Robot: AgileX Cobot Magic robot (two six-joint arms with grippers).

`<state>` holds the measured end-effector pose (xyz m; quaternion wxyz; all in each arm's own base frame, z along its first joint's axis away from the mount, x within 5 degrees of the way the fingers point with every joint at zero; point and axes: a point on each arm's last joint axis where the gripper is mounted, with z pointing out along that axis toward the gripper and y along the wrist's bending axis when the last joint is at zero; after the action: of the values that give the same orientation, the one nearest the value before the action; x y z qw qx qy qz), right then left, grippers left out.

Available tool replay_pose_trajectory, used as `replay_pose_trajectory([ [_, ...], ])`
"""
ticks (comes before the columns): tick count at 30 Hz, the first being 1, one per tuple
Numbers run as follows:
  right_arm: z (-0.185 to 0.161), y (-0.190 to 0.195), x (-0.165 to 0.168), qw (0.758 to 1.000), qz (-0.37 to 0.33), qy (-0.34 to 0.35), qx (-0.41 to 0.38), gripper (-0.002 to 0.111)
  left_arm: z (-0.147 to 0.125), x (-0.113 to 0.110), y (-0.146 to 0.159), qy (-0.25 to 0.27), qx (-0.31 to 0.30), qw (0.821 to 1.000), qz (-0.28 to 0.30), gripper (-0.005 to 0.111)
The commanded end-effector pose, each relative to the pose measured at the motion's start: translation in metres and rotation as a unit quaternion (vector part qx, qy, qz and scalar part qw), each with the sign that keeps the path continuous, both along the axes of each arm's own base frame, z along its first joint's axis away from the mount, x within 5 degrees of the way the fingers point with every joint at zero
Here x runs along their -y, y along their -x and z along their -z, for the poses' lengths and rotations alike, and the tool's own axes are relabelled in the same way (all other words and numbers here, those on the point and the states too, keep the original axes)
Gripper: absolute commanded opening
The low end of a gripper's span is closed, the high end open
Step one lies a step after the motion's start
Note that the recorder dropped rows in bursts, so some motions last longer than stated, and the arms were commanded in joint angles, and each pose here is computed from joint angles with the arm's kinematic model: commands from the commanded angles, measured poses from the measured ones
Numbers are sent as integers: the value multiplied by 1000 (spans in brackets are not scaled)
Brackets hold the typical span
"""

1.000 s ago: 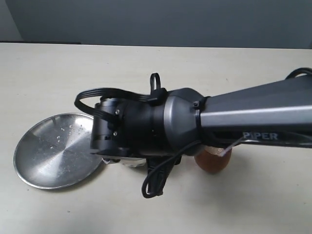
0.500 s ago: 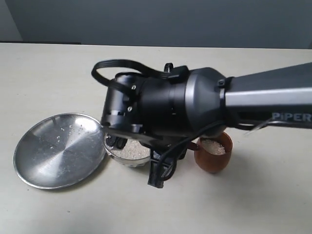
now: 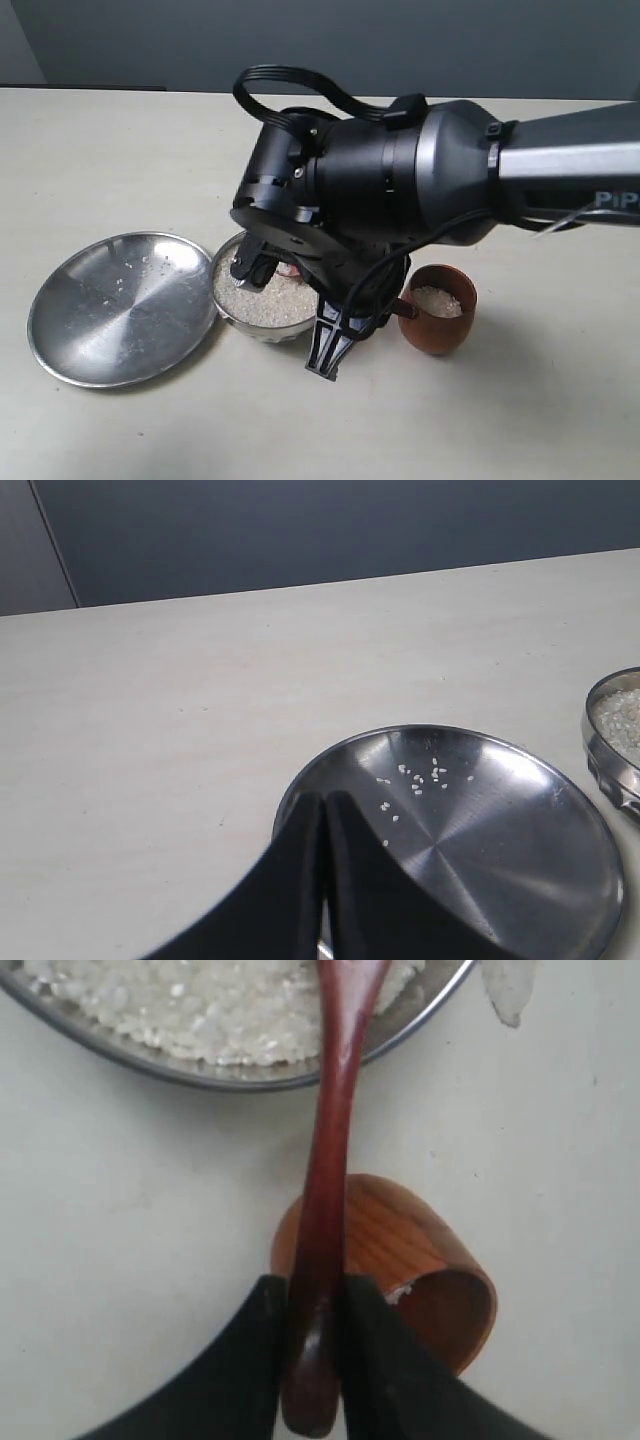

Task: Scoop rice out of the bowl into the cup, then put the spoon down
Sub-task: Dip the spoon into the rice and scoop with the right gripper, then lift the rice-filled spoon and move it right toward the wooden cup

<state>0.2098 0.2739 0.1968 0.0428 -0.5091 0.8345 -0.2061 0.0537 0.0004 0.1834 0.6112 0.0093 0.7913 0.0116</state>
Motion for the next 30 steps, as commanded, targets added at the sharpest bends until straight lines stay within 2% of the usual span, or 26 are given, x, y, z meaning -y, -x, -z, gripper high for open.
replay_pose_trajectory([
  [1,-3,0,2,1000,2,-7,-2,-1,0,0,0,5,4,1000,-1,0],
  [7,-7,5,1,999,9,-25,-20,-1,0,0,0,5,4,1000,-1,0],
  [17,-33,10,7,997,19,-74,-15,-1,0,0,0,5,4,1000,-1,0],
  [23,-61,0,30,988,60,-142,-27,-1,0,0,0,5,4,1000,-1,0],
  [30,-93,-4,58,982,71,-176,-12,-1,0,0,0,5,4,1000,-1,0],
])
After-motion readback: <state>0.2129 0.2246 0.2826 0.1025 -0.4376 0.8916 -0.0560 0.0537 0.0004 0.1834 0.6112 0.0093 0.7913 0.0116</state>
